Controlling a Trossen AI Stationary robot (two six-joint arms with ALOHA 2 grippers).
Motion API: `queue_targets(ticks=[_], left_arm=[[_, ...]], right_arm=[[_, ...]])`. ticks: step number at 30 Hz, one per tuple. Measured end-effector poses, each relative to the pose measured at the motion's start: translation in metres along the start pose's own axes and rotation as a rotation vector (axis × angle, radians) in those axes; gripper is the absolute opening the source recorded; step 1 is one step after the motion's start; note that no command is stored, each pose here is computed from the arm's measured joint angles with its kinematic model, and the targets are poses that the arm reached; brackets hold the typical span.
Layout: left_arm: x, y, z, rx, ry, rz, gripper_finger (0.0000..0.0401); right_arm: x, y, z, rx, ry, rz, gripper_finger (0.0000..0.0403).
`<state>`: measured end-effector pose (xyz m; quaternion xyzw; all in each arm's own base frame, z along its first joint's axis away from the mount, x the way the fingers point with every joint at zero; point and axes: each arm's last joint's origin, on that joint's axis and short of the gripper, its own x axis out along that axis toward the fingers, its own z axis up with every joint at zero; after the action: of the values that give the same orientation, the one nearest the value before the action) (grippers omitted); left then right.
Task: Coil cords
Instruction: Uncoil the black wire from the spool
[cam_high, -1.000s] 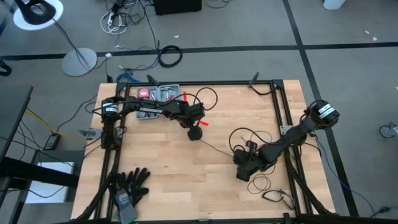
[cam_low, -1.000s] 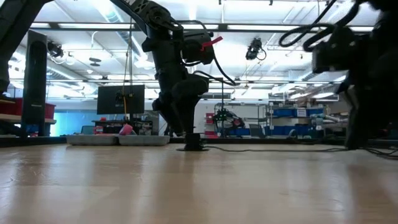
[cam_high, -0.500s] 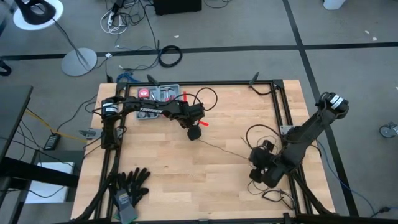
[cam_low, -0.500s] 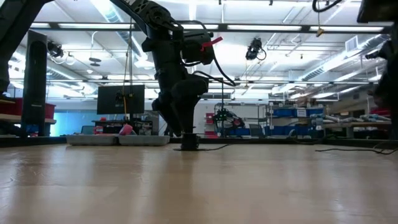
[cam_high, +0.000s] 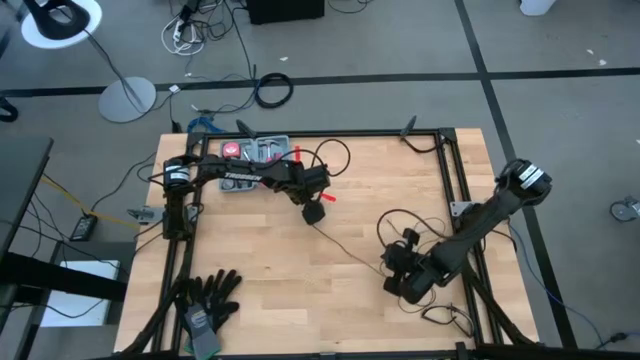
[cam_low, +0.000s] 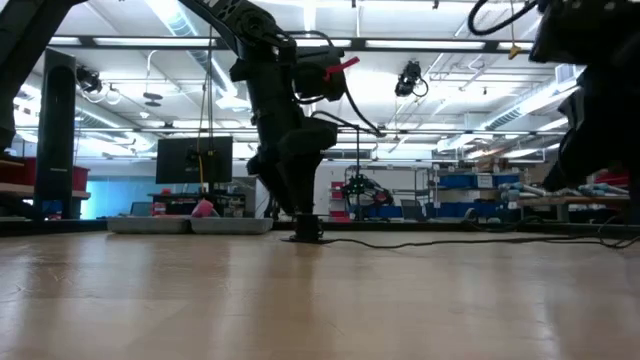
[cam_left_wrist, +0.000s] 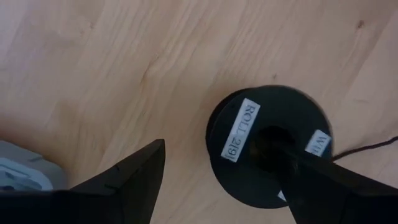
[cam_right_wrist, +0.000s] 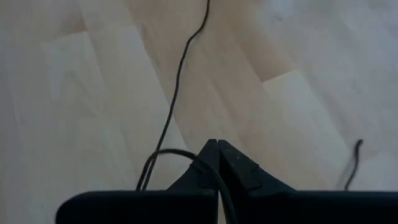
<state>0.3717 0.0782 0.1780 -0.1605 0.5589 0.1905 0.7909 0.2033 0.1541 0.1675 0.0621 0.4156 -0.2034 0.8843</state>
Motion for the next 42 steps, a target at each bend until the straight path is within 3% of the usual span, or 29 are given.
queue_targets(ticks=[10,42], left_arm=[[-0.01,-0.003,0.011,0.021,-0.047,0.006,0.0294],[0.009,-0.001,-0.005,0.001,-0.03,0.04,0.0294]], right_arm=[[0.017,0.005,0.0,-0.006,0.024,-0.002,0.0],[0.02,0.004,0.004,0.005,0.006,-0.01,0.0003]])
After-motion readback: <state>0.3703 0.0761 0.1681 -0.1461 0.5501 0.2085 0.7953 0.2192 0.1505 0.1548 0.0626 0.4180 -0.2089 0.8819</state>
